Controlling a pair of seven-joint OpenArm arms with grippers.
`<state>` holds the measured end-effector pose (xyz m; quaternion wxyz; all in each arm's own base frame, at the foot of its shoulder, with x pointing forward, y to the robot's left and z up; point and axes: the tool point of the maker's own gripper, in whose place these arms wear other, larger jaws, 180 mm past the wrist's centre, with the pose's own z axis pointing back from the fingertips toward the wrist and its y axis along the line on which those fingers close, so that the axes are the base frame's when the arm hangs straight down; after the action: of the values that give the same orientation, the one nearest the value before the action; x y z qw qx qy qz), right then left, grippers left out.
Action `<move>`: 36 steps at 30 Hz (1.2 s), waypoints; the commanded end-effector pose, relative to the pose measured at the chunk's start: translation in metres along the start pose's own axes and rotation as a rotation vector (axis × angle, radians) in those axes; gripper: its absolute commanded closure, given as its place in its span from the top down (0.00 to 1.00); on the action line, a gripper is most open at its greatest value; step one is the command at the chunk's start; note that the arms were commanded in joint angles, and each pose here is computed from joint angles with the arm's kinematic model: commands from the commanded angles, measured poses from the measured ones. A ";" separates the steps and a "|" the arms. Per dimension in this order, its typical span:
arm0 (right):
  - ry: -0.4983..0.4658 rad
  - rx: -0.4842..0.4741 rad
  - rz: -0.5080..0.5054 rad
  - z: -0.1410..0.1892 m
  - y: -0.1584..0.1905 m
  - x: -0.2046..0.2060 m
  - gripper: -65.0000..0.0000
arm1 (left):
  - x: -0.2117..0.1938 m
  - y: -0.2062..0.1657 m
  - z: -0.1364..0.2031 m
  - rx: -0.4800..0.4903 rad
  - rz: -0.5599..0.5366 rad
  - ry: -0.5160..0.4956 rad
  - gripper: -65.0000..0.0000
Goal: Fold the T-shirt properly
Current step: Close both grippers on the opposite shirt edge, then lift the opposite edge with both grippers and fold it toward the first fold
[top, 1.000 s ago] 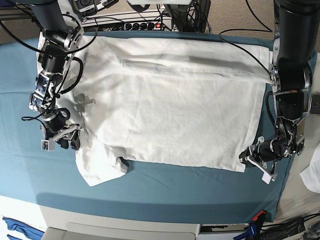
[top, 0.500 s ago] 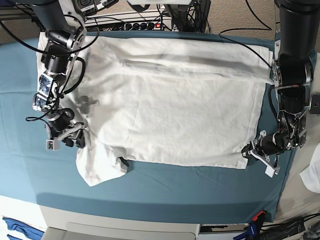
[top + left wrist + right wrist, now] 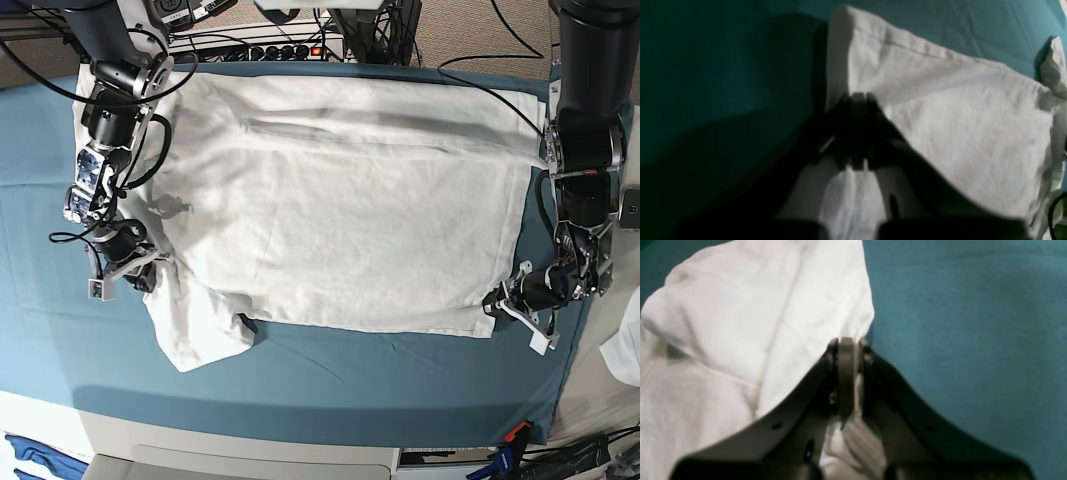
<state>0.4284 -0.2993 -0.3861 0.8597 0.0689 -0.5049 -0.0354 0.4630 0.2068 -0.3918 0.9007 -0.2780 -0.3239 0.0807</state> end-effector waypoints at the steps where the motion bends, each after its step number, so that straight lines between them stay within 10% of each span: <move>1: -0.061 -0.007 0.011 0.004 -0.010 0.027 0.00 | 0.028 -0.007 0.009 -0.025 -0.009 -0.064 0.00; 13: -0.117 0.038 0.028 0.026 -0.029 0.050 0.00 | 0.047 -0.041 0.030 -0.243 -0.081 -0.120 0.00; 36: -0.035 0.150 0.188 0.109 0.019 0.032 0.00 | -0.007 -0.021 0.094 -0.352 -0.065 0.052 0.00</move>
<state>0.3407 -0.2883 -0.3235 0.8572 0.0913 -0.5011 0.0754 0.3851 0.2184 -0.3473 0.8583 -0.4258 -0.2863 -0.0066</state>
